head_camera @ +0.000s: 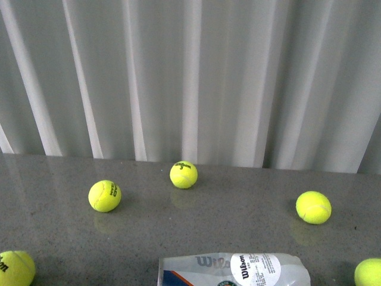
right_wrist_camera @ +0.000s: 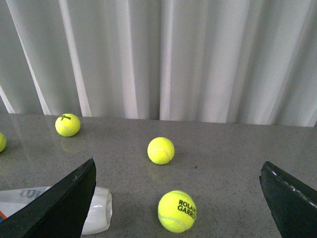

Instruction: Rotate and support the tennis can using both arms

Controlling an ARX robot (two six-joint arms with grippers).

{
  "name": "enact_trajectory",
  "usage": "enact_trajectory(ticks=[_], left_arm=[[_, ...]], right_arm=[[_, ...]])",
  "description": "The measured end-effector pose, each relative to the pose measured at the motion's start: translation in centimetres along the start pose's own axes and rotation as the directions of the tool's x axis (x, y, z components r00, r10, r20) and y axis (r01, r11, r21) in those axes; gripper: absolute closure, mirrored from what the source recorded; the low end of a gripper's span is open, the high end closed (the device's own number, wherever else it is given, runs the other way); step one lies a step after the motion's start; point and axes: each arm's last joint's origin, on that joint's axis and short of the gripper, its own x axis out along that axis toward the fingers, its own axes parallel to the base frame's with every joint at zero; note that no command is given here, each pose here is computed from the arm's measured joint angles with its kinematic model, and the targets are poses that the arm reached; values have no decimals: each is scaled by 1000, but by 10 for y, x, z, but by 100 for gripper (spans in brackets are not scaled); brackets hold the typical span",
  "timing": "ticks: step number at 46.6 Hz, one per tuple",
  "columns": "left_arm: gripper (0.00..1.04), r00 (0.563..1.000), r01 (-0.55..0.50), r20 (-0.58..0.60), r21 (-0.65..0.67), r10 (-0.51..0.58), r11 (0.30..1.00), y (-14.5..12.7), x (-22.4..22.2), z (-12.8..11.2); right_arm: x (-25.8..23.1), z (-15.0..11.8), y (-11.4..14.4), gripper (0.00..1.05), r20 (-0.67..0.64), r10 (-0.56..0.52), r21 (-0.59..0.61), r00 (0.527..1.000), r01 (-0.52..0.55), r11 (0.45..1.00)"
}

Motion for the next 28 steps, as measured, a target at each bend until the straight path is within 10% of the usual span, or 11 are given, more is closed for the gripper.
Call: enact_trajectory(ticks=[12,28], left_arm=[[7,926,204,-304,-95,-224,974,-1,60,-15],[7,784,385,-431,-227,-447,894,-31,118,-44]], right_arm=[[0,0,0,7,0,-1,0,1000,1,1000],[0,0,0,7,0,-1,0,1000,1,1000]])
